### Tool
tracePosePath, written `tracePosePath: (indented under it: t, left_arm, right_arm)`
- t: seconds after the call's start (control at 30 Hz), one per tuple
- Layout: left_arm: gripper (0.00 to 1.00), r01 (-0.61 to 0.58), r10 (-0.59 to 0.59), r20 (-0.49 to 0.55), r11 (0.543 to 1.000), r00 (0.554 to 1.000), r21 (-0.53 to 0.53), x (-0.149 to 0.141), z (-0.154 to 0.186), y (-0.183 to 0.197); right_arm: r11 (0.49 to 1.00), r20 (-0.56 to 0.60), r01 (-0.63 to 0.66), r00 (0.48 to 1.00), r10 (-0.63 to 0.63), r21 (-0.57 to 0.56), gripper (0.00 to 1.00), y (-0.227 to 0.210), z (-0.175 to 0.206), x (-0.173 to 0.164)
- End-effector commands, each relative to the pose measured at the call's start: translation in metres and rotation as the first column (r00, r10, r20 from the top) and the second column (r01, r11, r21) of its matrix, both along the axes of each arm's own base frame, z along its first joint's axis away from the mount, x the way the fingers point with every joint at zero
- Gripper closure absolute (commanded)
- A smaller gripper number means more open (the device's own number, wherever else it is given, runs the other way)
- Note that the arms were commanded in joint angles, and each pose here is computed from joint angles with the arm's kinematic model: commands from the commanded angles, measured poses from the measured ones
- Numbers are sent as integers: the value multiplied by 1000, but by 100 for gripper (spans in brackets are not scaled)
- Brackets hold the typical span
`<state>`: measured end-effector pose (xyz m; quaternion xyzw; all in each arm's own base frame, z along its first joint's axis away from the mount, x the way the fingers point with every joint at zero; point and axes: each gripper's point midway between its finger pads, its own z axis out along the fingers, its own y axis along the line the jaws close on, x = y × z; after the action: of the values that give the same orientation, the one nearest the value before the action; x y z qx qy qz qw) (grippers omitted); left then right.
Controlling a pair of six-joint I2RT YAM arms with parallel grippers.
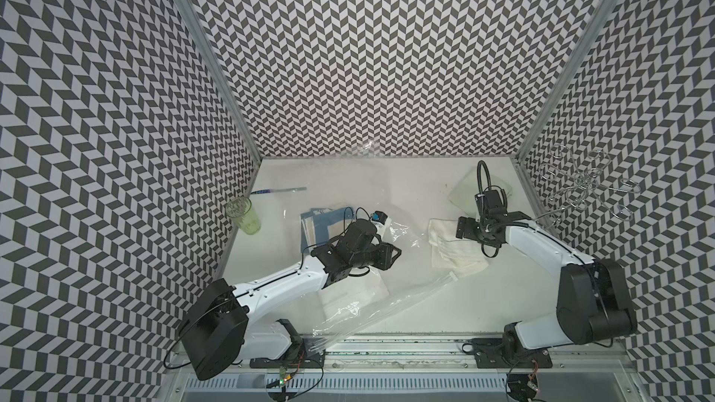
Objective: Place the folded towel into the vacuum bag
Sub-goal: Move the towel to the center of the board, then pick up the towel from the center of the board.
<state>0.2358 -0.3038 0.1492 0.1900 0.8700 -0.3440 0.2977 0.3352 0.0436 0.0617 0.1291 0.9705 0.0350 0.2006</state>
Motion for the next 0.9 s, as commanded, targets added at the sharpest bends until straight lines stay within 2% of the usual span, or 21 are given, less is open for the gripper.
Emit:
tracePosePath:
  t: [0.0, 0.13, 0.2, 0.23, 0.3, 0.37, 0.43, 0.6, 0.7, 0.8, 0.87]
  left_arm:
    - [58, 29, -28, 30, 1000, 999, -11, 0, 13, -5]
    - [58, 26, -25, 32, 1000, 999, -9, -1, 13, -3]
    - [58, 23, -23, 29, 1000, 999, -11, -1, 13, -3]
    - [58, 22, -22, 29, 1000, 999, -14, -1, 14, -3]
    - [58, 21, -21, 31, 1000, 999, -14, -1, 14, -3]
    - [58, 18, -18, 33, 1000, 999, -12, -1, 14, -2]
    - [58, 15, -14, 39, 1000, 999, -6, -1, 15, 0]
    - [58, -19, 20, 68, 1000, 998, -14, 6, 26, 7]
    - [58, -47, 51, 94, 998, 994, -44, 13, 42, 15]
    - [58, -81, 89, 123, 994, 988, -70, 19, 57, 26]
    - [58, -111, 121, 135, 990, 984, -82, 25, 65, 37]
  right_arm:
    - [996, -43, -40, 998, 43, 74, 5, 9, -27, 0]
    - [978, -72, -63, 994, 79, 197, 9, 30, -49, -10]
    - [975, -94, -65, 992, 87, 213, 18, 33, -58, -15]
    - [973, -96, -69, 991, 92, 220, 26, 34, -60, -16]
    - [975, -78, -66, 993, 84, 211, 49, 32, -55, -12]
    - [978, -16, -75, 997, 80, 196, 70, 32, -33, -3]
    - [987, 66, -82, 995, 74, 139, 81, 31, -1, 8]
    - [997, 269, -71, 960, 78, -36, 94, 33, 101, 20]
    - [992, 343, -106, 931, 125, -76, 99, 51, 149, 11]
    - [969, 369, -249, 899, 235, -11, 100, 100, 178, -9]
    - [908, 370, -399, 869, 330, 126, 100, 152, 187, -32]
